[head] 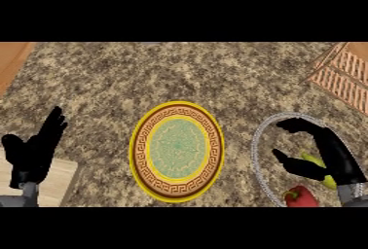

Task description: Pick the pear from the placemat and place it in the tiered shelf

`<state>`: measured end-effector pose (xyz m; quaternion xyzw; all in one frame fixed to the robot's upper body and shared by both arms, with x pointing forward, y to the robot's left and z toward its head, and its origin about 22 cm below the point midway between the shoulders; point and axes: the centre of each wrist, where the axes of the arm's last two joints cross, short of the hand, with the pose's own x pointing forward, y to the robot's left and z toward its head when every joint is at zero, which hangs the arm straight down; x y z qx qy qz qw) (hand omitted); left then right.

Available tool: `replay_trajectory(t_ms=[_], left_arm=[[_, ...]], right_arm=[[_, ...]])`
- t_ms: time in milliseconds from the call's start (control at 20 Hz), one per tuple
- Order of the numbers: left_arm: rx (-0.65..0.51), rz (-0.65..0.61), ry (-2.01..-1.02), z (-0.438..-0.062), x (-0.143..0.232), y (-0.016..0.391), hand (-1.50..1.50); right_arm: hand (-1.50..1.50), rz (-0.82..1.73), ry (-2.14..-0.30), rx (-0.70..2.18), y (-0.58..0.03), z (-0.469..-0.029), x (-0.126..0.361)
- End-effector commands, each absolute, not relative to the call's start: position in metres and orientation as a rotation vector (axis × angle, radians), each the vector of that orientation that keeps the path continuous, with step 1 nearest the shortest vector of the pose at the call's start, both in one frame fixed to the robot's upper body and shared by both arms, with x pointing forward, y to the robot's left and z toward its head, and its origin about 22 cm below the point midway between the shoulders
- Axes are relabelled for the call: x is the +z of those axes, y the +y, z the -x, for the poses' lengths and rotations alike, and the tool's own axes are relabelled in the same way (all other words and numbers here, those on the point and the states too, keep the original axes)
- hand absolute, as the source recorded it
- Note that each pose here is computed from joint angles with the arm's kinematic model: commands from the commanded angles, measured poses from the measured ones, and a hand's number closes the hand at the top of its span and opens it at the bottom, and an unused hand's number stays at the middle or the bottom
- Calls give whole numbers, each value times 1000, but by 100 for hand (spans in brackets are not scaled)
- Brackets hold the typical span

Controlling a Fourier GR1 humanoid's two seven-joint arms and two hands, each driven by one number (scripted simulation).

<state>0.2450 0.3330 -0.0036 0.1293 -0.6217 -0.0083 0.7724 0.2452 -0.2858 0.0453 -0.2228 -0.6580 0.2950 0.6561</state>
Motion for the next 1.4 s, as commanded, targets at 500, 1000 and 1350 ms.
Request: replay_trajectory(t_ms=[500, 1000, 1350], left_arm=[[-34, -255, -1301, -229, -5, 355, 0], [-73, -252, -1339, -233, 4, 340, 0], [-62, -254, -1340, -223, -6, 355, 0]], right_arm=[[-150, 981, -1117, 1089, -257, -210, 112], [-150, 955, -556, 1554, -239, -227, 118], [-150, 963, -464, 1655, -235, -246, 102]])
